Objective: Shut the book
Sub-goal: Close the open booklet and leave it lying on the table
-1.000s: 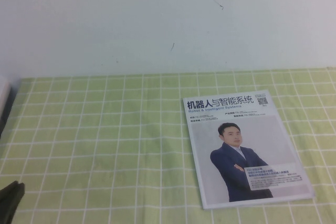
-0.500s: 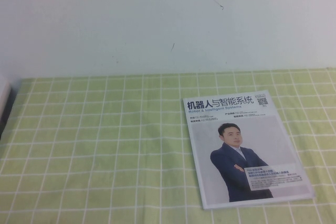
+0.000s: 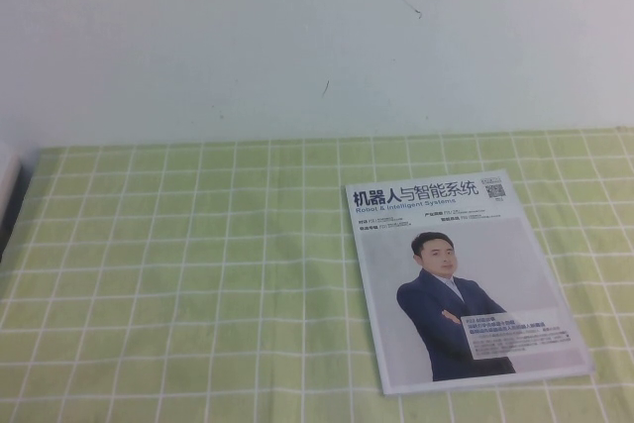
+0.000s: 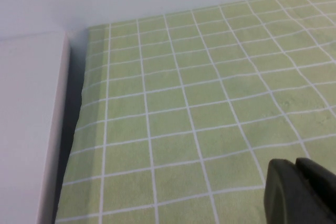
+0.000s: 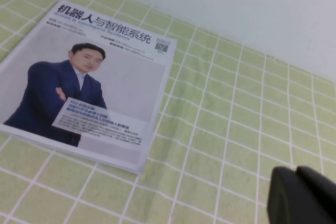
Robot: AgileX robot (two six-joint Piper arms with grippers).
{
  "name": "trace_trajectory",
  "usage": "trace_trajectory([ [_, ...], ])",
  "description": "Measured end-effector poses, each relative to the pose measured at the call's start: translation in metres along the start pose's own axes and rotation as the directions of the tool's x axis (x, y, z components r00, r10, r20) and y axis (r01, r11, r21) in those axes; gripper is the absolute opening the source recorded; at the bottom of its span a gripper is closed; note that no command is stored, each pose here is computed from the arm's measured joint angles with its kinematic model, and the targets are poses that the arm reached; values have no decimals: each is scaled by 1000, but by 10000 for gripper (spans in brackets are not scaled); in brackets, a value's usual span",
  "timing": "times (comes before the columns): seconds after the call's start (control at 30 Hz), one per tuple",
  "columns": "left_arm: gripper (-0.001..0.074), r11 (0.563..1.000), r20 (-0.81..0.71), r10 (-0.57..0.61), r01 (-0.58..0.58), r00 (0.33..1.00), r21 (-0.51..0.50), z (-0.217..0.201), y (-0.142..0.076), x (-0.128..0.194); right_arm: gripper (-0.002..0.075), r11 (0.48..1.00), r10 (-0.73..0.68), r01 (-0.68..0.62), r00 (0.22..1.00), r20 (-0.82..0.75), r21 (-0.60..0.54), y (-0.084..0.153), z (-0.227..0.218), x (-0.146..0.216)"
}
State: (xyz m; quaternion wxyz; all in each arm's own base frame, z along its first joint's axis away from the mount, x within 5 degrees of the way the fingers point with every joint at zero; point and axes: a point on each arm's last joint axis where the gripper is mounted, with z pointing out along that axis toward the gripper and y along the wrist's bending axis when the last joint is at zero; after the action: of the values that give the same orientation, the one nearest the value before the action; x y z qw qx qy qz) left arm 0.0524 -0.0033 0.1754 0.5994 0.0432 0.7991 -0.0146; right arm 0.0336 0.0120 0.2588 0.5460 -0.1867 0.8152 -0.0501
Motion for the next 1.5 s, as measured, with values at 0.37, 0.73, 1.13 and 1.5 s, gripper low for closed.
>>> trace_trajectory([
  [0.37,-2,998,1,-57,57,998,-27,0,1,0,-3,1000,0,0,1000,0,0,0,0,0],
  [0.73,-4,997,1,-68,68,998,-26,0,1,0,-3,1000,0,0,1000,0,0,0,0,0],
  [1.13,-4,997,1,-68,68,998,-26,0,1,0,-3,1000,1,-1,1000,0,0,0,0,0],
  [1.5,-4,997,1,-68,68,998,-26,0,1,0,-3,1000,2,-2,1000,1,1,0,1,1],
])
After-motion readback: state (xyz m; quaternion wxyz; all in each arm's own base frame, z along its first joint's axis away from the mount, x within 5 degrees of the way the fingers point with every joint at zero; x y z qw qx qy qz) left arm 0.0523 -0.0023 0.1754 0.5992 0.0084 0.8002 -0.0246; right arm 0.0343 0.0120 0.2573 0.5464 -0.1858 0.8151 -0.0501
